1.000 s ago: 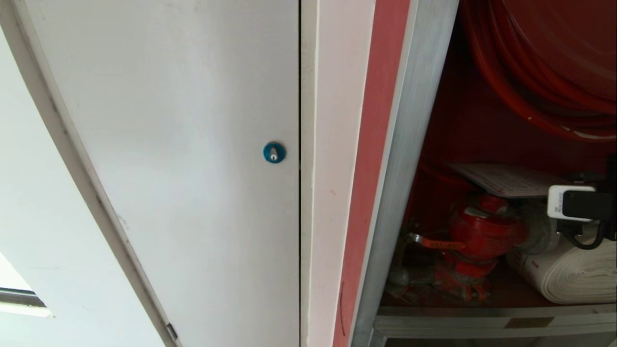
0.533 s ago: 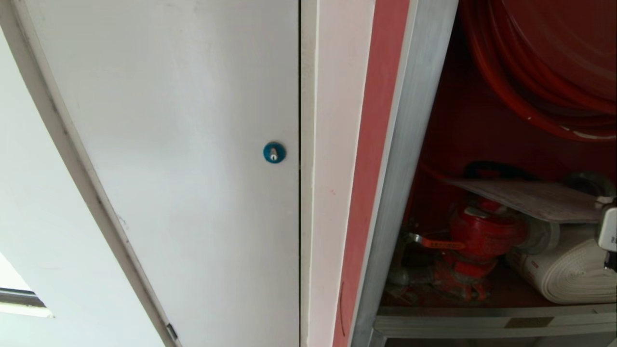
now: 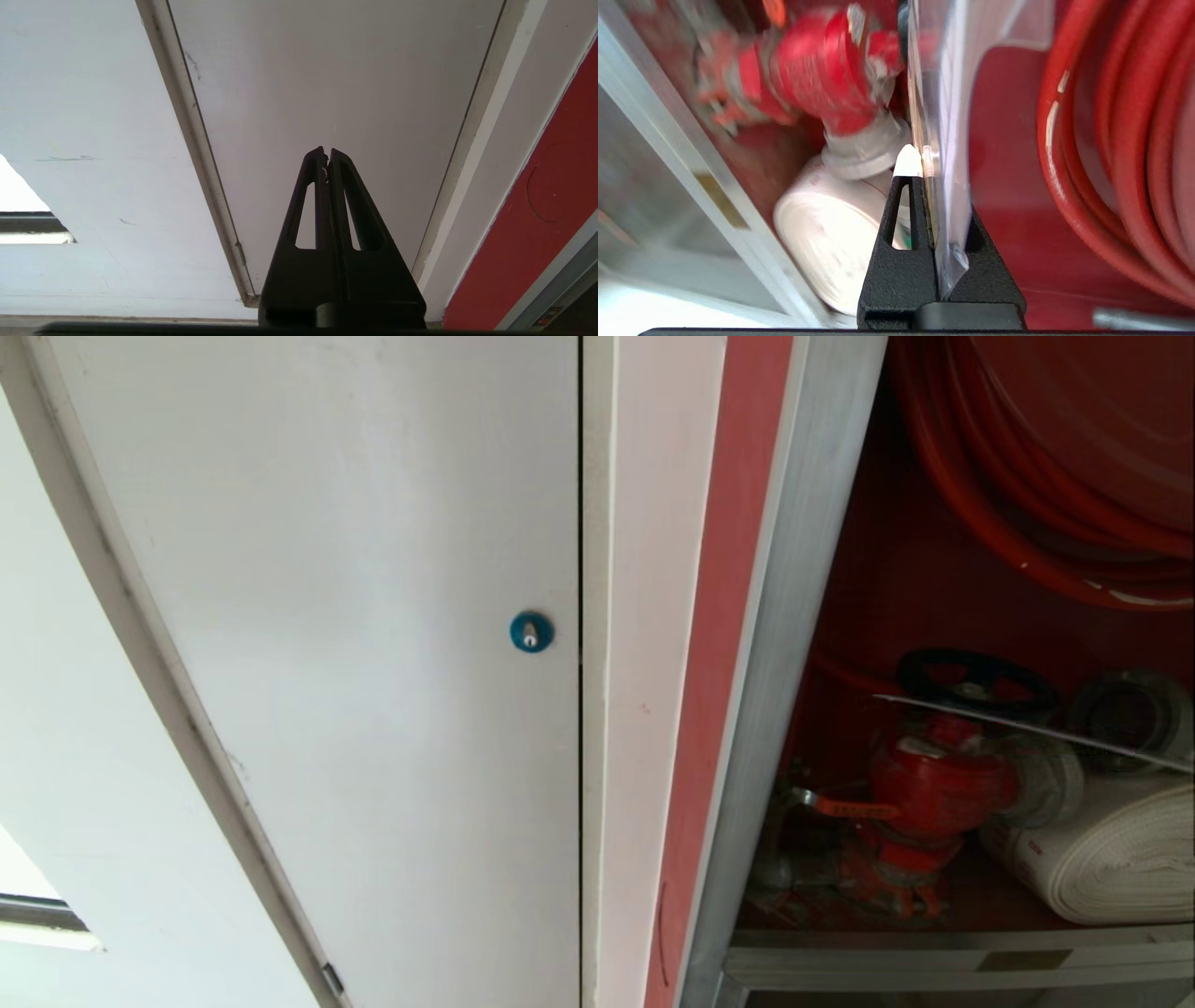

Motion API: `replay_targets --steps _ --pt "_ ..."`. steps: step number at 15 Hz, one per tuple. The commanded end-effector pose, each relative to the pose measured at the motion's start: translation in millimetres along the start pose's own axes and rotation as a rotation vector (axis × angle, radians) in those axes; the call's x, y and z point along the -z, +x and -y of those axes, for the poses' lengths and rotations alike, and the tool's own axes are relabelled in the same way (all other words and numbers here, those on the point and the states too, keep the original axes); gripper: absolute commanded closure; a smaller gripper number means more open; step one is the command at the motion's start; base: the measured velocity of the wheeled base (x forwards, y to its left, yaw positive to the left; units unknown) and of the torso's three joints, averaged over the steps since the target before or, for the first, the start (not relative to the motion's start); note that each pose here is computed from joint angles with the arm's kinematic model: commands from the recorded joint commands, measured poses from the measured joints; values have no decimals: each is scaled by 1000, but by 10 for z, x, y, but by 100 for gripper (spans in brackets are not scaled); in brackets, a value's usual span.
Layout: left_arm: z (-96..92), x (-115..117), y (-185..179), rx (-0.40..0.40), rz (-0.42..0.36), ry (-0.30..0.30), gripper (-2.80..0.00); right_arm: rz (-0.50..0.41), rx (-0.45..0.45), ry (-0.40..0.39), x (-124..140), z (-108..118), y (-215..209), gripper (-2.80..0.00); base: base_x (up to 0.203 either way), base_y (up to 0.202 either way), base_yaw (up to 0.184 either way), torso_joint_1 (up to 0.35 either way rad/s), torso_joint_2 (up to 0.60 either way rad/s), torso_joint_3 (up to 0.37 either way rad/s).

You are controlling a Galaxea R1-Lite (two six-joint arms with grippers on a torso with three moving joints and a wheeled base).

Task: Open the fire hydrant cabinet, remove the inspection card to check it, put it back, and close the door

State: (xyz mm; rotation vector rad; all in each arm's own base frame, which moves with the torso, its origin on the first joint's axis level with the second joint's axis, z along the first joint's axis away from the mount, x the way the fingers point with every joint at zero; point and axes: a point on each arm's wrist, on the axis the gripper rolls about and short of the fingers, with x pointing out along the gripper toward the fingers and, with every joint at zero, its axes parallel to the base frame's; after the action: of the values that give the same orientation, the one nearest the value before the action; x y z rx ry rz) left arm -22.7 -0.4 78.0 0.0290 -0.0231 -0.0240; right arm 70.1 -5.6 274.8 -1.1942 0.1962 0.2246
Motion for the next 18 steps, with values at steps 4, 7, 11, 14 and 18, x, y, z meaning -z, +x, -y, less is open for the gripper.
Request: replay_targets --steps 4,7,11,14,18 --pt "1 34 9 1 -12 0 0 112 -37 228 -108 108 -193 0 0 0 0 0 0 0" --pt "1 34 9 1 -12 0 0 182 -91 415 -131 102 -219 0 0 0 0 0 0 0" --pt "1 34 9 1 -12 0 0 329 -338 567 -152 -72 -327 0 0 0 0 0 0 0" --pt "1 34 9 1 -12 0 0 436 -531 756 -187 -113 -345 0 0 0 0 0 0 0" --pt "1 34 9 1 -12 0 0 486 -786 862 -235 -173 -225 0 0 0 0 0 0 0"
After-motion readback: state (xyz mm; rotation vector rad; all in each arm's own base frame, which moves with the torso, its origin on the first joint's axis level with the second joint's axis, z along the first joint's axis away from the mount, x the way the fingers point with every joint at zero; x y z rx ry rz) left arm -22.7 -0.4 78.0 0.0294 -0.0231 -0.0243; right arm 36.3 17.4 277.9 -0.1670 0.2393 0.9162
